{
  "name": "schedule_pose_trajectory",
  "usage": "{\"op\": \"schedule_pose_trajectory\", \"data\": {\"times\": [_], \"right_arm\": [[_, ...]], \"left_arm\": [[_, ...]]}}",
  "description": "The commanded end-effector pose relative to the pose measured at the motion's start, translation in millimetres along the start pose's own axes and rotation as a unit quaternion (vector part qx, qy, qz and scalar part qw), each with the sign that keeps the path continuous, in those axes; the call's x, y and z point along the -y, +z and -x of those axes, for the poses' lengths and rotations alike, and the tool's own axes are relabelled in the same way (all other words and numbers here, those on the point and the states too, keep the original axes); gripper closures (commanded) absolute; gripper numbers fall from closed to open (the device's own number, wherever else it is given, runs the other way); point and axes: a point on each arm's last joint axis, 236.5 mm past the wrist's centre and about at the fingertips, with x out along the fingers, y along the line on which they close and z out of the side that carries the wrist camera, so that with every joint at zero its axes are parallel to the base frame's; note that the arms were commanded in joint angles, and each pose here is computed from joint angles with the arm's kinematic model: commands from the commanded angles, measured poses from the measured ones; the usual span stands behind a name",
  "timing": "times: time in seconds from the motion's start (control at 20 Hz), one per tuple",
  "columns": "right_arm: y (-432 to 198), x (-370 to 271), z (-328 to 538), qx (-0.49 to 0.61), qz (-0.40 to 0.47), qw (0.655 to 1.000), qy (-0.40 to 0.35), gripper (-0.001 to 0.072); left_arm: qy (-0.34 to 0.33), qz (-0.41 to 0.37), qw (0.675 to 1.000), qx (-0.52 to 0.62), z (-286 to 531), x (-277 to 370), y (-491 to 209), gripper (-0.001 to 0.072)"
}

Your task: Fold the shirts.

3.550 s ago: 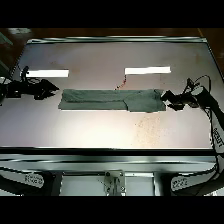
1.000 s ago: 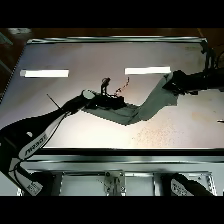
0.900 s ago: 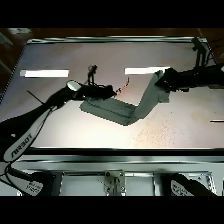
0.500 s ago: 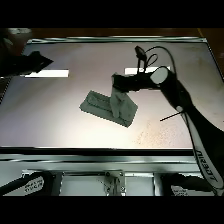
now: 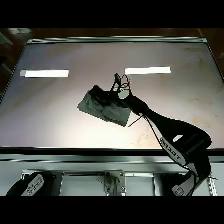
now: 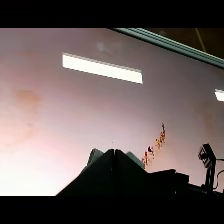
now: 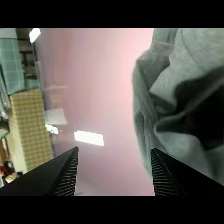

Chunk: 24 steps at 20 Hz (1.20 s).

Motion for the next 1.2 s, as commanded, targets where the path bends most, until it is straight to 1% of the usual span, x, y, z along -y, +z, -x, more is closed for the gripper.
{"op": "schedule_pose_trajectory", "data": {"times": [0.0,0.15,0.25,0.3,0.35,0.45,0.5,0.55,0.65,0.8,0.95,1.0,1.15], "right_arm": [[2,-8,10,-0.031,-0.022,0.999,0.026,0.014],[26,-1,57,-0.066,0.017,0.998,0.013,0.0141],[49,27,104,-0.084,0.036,0.995,-0.043,0.0141],[54,57,135,-0.104,0.044,0.988,-0.105,0.0141],[57,94,168,-0.122,0.042,0.974,-0.185,0.0141],[56,168,242,-0.155,0.037,0.915,-0.37,0.0138],[53,186,261,-0.17,0.04,0.894,-0.413,0.0075],[50,193,258,-0.172,0.036,0.893,-0.414,0.0037],[38,193,225,-0.166,0.006,0.918,-0.359,0.0038],[21,202,189,-0.186,-0.039,0.932,-0.308,0.0038],[20,182,150,-0.182,-0.062,0.956,-0.223,0.0038],[19,179,141,-0.176,-0.063,0.959,-0.214,0.0039],[13,183,120,-0.163,-0.069,0.959,-0.223,0.004]], "left_arm": [[-0.006,-0.003,1.0,-0.021,0,4,-16,0.0675],[-0.005,0.002,0.999,-0.035,-6,-3,-29,0.0675],[-0.004,0.001,0.999,-0.041,-8,-5,-34,0.0675],[-0.004,0.002,0.999,-0.041,-9,-6,-34,0.0675],[-0.004,0.0,0.999,-0.041,-9,-5,-34,0.0675],[-0.004,0.0,0.999,-0.041,-9,-6,-34,0.0675],[-0.005,0.0,0.999,-0.041,-9,-5,-34,0.0675],[-0.004,0.0,0.999,-0.041,-9,-5,-34,0.0675],[-0.004,-0.004,0.999,-0.041,-9,-6,-34,0.0675],[-0.004,-0.003,0.999,-0.042,-9,-6,-35,0.0675],[-0.005,-0.003,0.999,-0.042,-9,-6,-34,0.0675],[-0.006,-0.001,0.999,-0.041,-9,-5,-34,0.0675],[-0.02,0.006,0.999,-0.036,-9,1,-32,0.0675]]}}
